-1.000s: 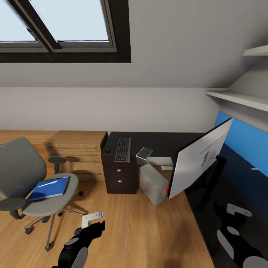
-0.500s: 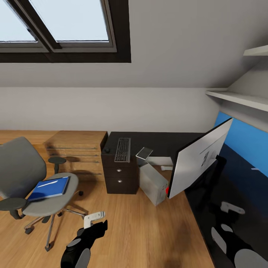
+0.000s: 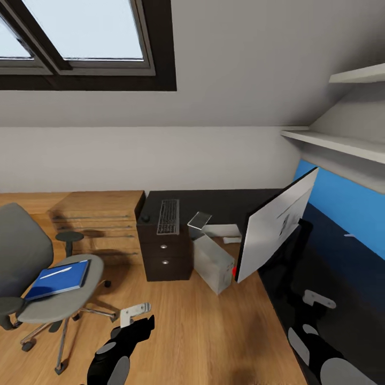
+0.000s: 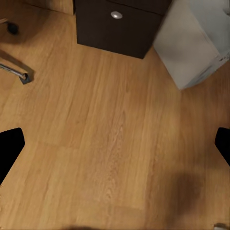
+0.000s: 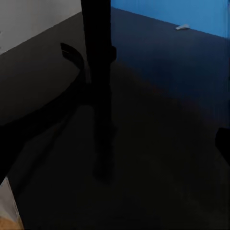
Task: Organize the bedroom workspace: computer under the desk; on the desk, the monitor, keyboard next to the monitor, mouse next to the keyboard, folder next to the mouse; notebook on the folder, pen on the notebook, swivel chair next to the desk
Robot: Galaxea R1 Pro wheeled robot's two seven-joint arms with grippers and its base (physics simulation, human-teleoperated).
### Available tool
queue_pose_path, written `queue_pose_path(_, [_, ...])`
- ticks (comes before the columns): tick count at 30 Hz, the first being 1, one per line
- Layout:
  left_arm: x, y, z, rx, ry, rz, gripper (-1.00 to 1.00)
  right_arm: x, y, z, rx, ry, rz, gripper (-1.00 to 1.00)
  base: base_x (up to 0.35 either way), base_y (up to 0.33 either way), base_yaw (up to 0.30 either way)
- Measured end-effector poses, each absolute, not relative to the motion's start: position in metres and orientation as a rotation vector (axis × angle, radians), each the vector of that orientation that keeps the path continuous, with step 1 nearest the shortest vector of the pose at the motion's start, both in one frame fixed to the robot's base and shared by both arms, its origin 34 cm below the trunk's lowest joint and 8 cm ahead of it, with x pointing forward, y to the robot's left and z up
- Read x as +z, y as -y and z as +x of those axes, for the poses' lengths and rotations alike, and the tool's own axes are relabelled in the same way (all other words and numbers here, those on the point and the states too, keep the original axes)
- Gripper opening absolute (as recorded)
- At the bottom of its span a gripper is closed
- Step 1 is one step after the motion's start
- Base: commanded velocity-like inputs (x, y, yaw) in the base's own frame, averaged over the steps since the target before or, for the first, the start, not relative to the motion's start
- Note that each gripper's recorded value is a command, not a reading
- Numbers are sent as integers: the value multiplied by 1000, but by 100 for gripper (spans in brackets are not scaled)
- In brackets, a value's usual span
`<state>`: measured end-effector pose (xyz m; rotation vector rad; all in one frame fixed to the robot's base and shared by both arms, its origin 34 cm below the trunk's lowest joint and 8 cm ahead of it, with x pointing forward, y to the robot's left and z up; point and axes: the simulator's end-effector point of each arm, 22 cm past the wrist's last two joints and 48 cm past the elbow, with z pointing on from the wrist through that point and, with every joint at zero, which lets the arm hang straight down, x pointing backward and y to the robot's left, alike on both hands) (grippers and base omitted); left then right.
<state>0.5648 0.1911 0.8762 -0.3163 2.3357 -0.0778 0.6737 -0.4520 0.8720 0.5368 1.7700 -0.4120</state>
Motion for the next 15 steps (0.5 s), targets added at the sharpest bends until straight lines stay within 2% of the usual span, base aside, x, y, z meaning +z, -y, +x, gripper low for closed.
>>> queue_pose_path(5, [876,-191,565,-78,-2336,-315,100,872,452,674,-412,-1769,537,100,0,78,-51])
queue_pose_path(15, [876,-191,565,-78,-2336,-314,100,873,452,675,-412,-1767,534,100,0,7,-4])
